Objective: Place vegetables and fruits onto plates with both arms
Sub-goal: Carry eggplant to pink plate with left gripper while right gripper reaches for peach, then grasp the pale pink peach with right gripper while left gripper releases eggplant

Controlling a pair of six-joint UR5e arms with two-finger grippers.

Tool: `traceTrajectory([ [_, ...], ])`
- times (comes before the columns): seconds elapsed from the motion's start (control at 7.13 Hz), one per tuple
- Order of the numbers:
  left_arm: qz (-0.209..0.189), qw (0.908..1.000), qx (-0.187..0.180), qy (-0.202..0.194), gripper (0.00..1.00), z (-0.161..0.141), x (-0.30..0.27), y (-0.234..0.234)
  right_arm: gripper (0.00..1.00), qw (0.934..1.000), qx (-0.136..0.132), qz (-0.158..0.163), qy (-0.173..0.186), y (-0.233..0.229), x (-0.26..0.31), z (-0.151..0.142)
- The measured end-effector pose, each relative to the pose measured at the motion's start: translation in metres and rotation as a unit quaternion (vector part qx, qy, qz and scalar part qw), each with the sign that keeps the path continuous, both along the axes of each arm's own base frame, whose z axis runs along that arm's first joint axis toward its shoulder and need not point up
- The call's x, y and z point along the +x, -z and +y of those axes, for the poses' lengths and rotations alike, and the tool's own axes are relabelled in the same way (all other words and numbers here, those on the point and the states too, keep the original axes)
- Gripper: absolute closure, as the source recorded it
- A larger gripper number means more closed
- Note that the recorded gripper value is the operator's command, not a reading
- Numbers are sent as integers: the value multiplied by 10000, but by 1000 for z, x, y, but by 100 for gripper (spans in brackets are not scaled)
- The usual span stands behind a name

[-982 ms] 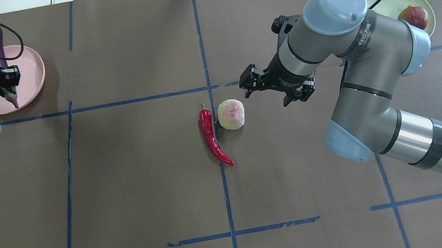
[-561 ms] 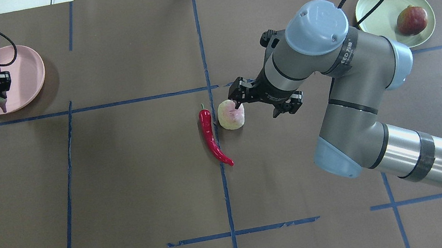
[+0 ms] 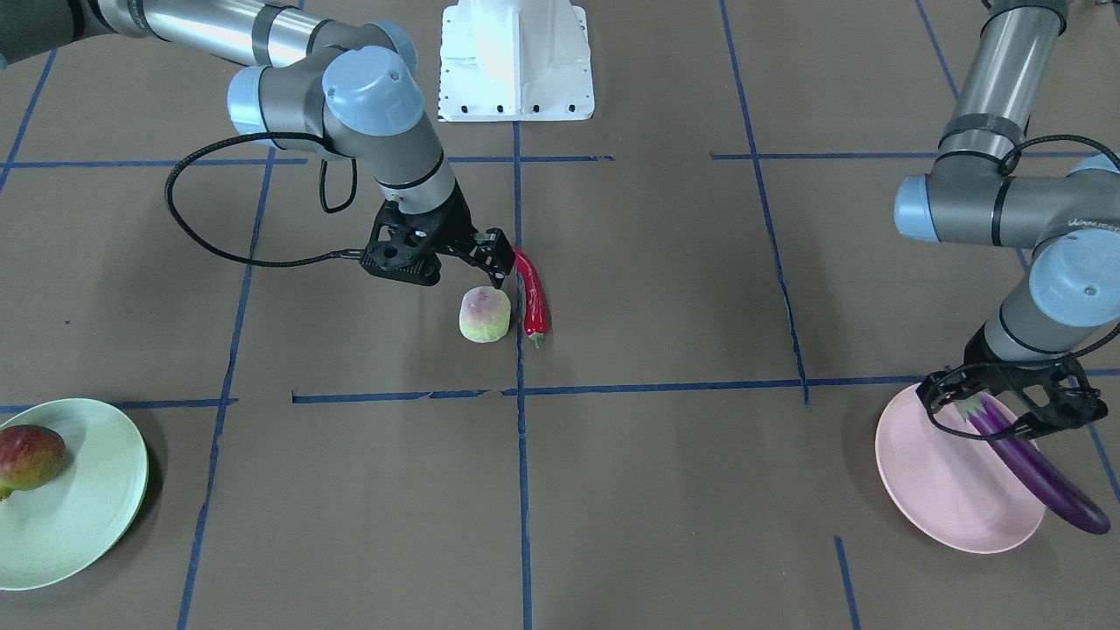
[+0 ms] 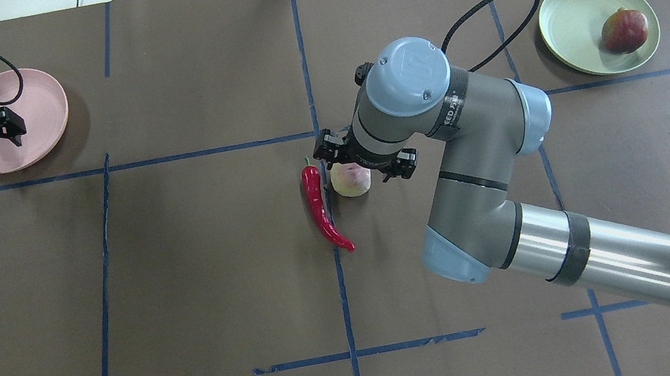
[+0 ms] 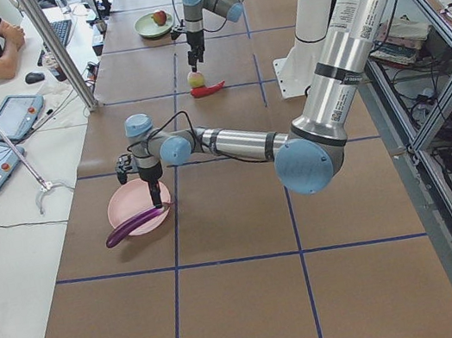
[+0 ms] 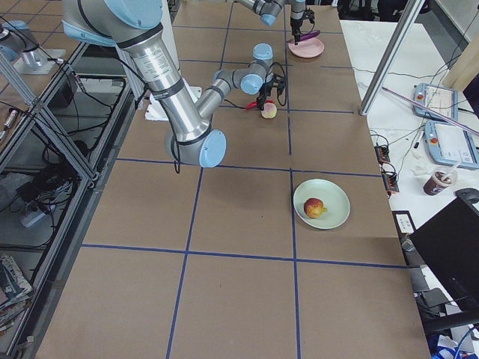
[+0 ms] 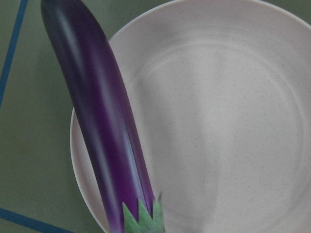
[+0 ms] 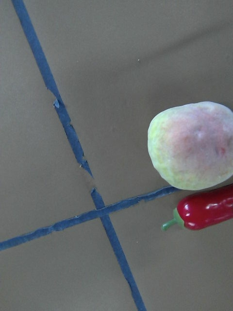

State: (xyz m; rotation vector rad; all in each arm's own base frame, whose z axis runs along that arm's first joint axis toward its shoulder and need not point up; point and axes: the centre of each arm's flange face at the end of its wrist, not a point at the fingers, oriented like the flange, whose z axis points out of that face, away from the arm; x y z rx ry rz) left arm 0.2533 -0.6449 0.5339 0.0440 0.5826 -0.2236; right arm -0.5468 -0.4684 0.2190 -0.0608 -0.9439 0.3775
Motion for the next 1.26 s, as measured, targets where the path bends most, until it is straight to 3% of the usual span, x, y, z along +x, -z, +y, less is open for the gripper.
traceTrajectory([
  [0.7, 68, 10000, 41, 20, 0, 1, -1, 10, 2, 9989, 142, 417, -173, -11, -43, -5],
  [0.98, 123, 9999, 100, 37, 0, 1, 0, 23, 89, 9982, 201, 503, -270, -14, -48, -6],
  [1.12, 223, 9996, 149, 8, 0, 2, 4, 35, 99, 9974, 305, 534, -364, -14, -48, -4],
  [1.26, 483, 9987, 153, -85, 0, 8, 15, 54, 100, 9969, 404, 515, -428, -12, -42, -3],
])
